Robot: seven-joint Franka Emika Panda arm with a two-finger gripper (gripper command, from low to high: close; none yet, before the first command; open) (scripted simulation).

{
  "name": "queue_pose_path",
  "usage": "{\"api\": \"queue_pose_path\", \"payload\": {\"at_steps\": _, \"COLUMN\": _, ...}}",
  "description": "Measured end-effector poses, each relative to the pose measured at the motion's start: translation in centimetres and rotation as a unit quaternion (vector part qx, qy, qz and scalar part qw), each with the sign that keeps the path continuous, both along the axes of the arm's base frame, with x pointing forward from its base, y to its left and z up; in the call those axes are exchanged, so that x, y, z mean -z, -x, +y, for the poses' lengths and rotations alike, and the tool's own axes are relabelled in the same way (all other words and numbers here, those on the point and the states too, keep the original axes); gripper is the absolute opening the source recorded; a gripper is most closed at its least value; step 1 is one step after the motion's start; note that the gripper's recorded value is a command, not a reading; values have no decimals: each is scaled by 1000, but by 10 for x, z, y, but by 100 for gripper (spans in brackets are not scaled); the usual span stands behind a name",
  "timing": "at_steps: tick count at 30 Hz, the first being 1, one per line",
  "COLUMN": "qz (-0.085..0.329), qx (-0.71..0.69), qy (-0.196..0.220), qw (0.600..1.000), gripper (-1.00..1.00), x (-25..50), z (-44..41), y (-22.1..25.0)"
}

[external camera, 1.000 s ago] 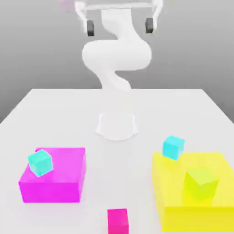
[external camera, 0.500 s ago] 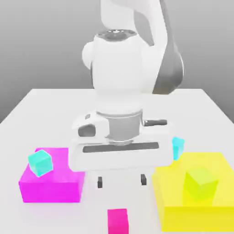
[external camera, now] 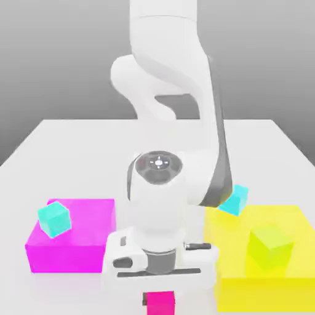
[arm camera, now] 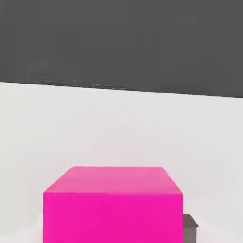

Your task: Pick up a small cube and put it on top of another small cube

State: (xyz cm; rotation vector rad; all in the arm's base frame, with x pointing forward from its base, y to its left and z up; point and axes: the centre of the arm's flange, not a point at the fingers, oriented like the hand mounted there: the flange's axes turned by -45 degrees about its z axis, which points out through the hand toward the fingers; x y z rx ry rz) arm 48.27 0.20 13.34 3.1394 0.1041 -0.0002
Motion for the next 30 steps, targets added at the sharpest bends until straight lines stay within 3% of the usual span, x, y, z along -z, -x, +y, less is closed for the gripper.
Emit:
{"api": "queue_pose_path", "payload": {"at_steps": 5, "qz": 0, "qx": -6, "qy": 0, "qw": 1000, "gripper": -100, "x": -56, "z": 2, "y": 0}}
{"api": "queue_pose_path", "payload": {"at_steps": 11, "qz": 0, "qx": -204, "qy": -5, "qw": 979, "gripper": -100, "x": -108, "z": 69, "y": -2}}
{"api": "queue_pose_path", "payload": {"at_steps": 16, "qz": 0, "qx": -388, "qy": -5, "qw": 922, "gripper": -100, "x": -151, "z": 136, "y": 10}}
{"api": "queue_pose_path", "payload": {"at_steps": 22, "qz": 1, "qx": -579, "qy": -3, "qw": 815, "gripper": -100, "x": -202, "z": 202, "y": 38}}
{"api": "queue_pose_path", "payload": {"at_steps": 26, "qz": 1, "qx": -605, "qy": -2, "qw": 796, "gripper": -100, "x": -162, "z": 208, "y": 41}}
{"api": "queue_pose_path", "payload": {"at_steps": 27, "qz": 1, "qx": -604, "qy": -1, "qw": 797, "gripper": 100, "x": -152, "z": 206, "y": 41}}
{"api": "queue_pose_path", "payload": {"at_steps": 30, "qz": 1, "qx": -604, "qy": -1, "qw": 797, "gripper": 100, "x": -152, "z": 206, "y": 40}}
